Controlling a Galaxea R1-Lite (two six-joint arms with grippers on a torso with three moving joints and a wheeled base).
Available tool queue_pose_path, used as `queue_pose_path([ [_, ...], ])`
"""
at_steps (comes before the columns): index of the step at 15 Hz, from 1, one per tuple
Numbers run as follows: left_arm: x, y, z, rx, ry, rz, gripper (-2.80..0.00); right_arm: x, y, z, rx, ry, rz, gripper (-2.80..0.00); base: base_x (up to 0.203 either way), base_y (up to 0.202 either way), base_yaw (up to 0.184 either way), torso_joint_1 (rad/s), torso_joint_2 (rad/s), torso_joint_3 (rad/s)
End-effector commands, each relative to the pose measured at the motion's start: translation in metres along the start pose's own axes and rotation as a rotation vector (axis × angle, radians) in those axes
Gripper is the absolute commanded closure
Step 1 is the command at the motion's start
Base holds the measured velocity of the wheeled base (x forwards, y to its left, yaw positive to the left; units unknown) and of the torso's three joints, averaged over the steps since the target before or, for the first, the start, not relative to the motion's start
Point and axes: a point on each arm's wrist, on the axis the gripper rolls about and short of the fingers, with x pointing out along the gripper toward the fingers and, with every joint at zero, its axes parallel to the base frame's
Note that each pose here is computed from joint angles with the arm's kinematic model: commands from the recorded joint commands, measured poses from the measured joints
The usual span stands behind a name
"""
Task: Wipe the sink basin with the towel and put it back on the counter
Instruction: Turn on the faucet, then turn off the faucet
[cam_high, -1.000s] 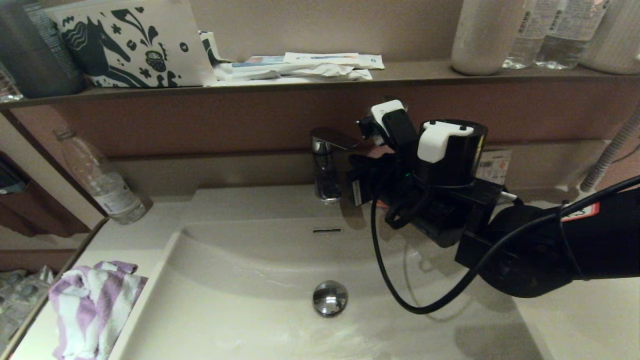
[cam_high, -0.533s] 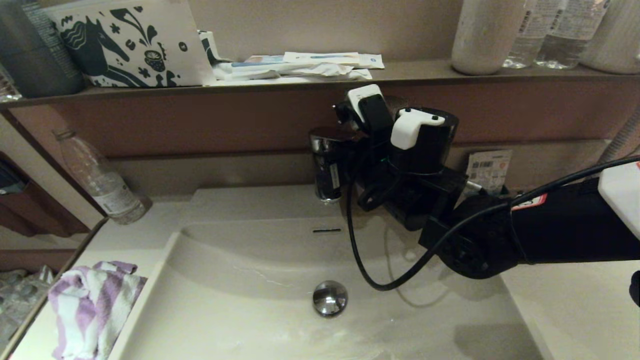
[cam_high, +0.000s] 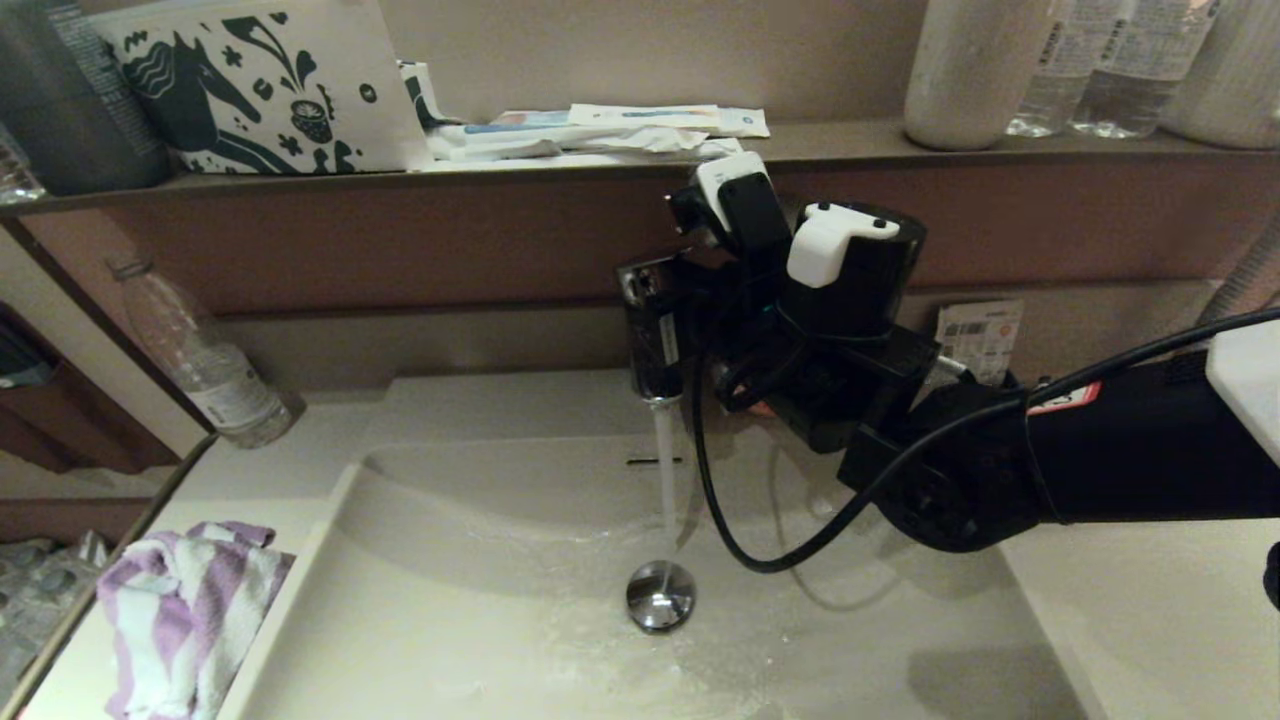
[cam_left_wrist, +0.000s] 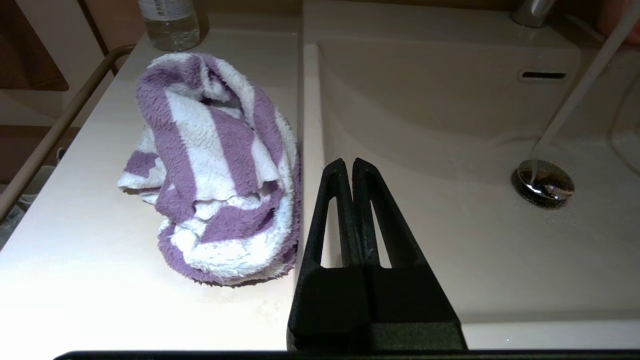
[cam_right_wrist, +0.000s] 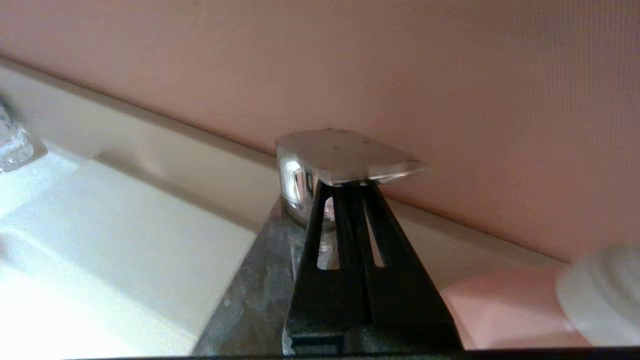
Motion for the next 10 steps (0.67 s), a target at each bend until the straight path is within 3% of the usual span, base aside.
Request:
queue_pose_path([
  [1, 0.000, 0.000, 0.000, 0.000, 0.001, 0.001, 0.00, -0.010, -0.003, -0.003, -0.010, 0.034, -0.005, 0.00, 0.000, 0.000, 0.000, 0.000, 0.00, 0.000],
  [5, 0.000, 0.000, 0.000, 0.000, 0.001, 0.001, 0.00, -0.028, -0.006, -0.006, -0.017, 0.076, -0.013, 0.00, 0.000, 0.000, 0.000, 0.000, 0.00, 0.000],
  [10, 0.000, 0.000, 0.000, 0.000, 0.001, 0.001, 0.00, -0.033, 0.002, 0.017, -0.004, 0.018, -0.006, 0.00, 0.000, 0.000, 0.000, 0.000, 0.00, 0.000],
])
